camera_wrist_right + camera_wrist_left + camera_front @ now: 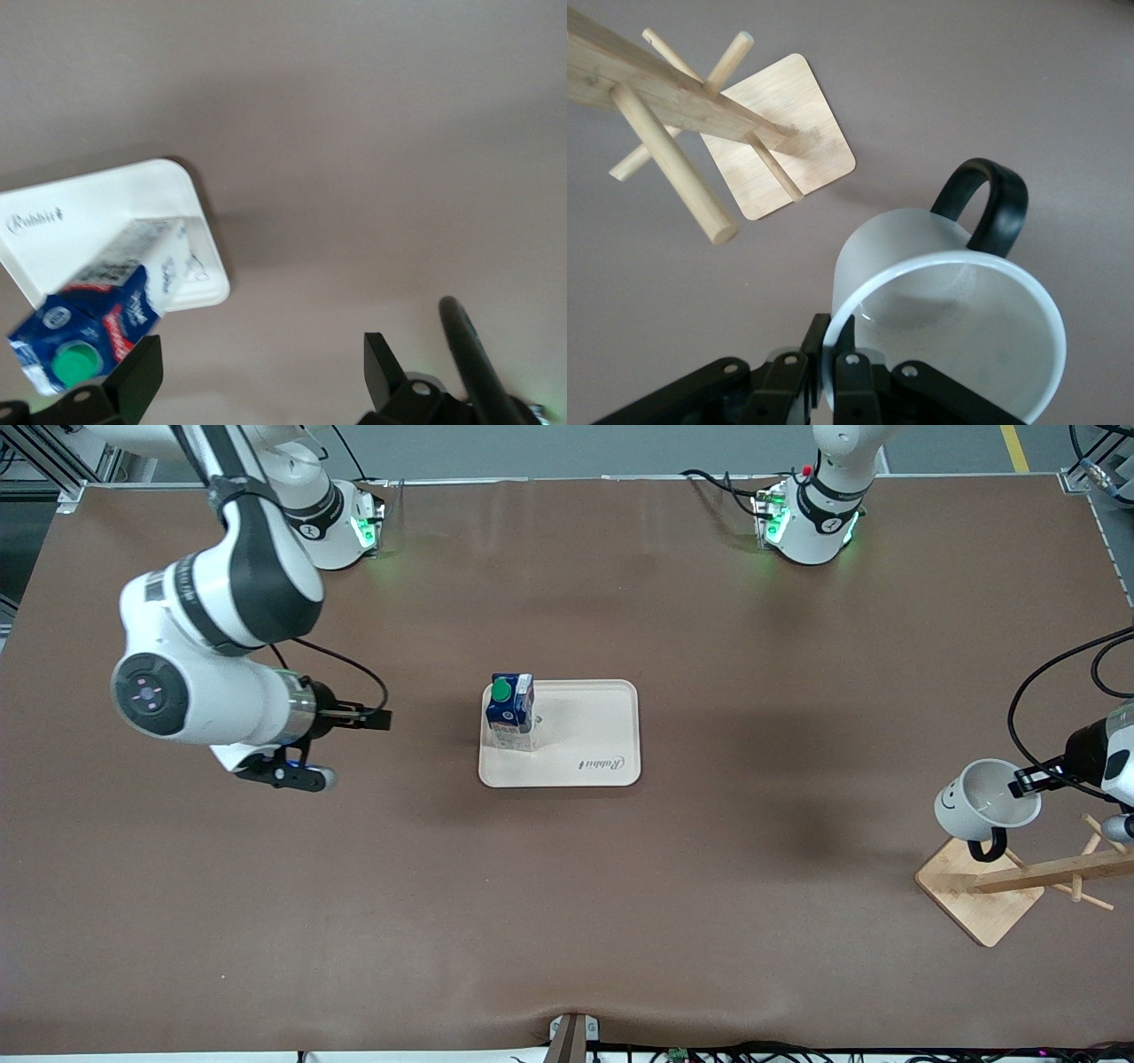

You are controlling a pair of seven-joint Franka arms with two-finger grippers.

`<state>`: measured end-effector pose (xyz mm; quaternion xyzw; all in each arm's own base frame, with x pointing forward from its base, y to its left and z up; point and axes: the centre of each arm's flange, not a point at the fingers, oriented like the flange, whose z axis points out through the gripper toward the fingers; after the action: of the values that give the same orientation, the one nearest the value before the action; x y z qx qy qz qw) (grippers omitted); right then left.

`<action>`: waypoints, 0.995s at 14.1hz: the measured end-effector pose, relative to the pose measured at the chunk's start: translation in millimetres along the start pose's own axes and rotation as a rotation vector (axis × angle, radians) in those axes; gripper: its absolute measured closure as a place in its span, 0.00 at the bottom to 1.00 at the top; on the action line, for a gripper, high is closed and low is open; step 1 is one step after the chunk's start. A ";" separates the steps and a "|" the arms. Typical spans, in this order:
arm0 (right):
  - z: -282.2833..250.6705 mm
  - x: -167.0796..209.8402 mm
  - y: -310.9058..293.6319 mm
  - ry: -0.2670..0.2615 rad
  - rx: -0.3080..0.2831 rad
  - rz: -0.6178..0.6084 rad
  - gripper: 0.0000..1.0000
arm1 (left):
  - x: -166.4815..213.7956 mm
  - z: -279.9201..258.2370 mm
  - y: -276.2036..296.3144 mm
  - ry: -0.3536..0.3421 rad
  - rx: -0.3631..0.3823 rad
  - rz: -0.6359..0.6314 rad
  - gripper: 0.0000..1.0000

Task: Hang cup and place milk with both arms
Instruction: 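Grasp the blue milk carton with the right gripper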

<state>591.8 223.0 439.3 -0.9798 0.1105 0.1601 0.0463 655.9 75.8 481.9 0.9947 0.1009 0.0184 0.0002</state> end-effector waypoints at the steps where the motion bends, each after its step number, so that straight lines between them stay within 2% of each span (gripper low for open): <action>1: 8.3 -10.1 -20.5 0.009 -0.004 0.041 0.00 | 0.8 -1.9 -5.2 0.004 0.000 0.023 0.93; 3: 29.0 -38.9 -66.1 0.021 -0.021 0.118 0.00 | 2.2 -6.6 -22.6 0.010 -0.023 0.076 0.93; 6: 64.3 -67.7 -110.5 0.066 -0.009 0.164 0.00 | 5.3 -18.7 -43.9 0.033 -0.075 0.134 0.93; 8: 78.4 -82.6 -127.8 0.078 -0.010 0.144 0.00 | 5.8 -20.2 -52.1 0.037 -0.076 0.139 0.93; 12: 124.8 -119.4 -168.6 0.155 0.040 0.068 0.00 | 5.8 -21.1 -71.0 0.041 -0.074 0.132 0.93; 14: 140.5 -127.9 -172.8 0.178 0.024 0.039 0.00 | 5.6 -21.7 -81.4 0.043 -0.072 0.144 0.93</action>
<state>471.0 434.3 357.6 -0.9872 0.1354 0.0718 0.0451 644.2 156.6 503.5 0.9981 0.0284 0.0434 0.0325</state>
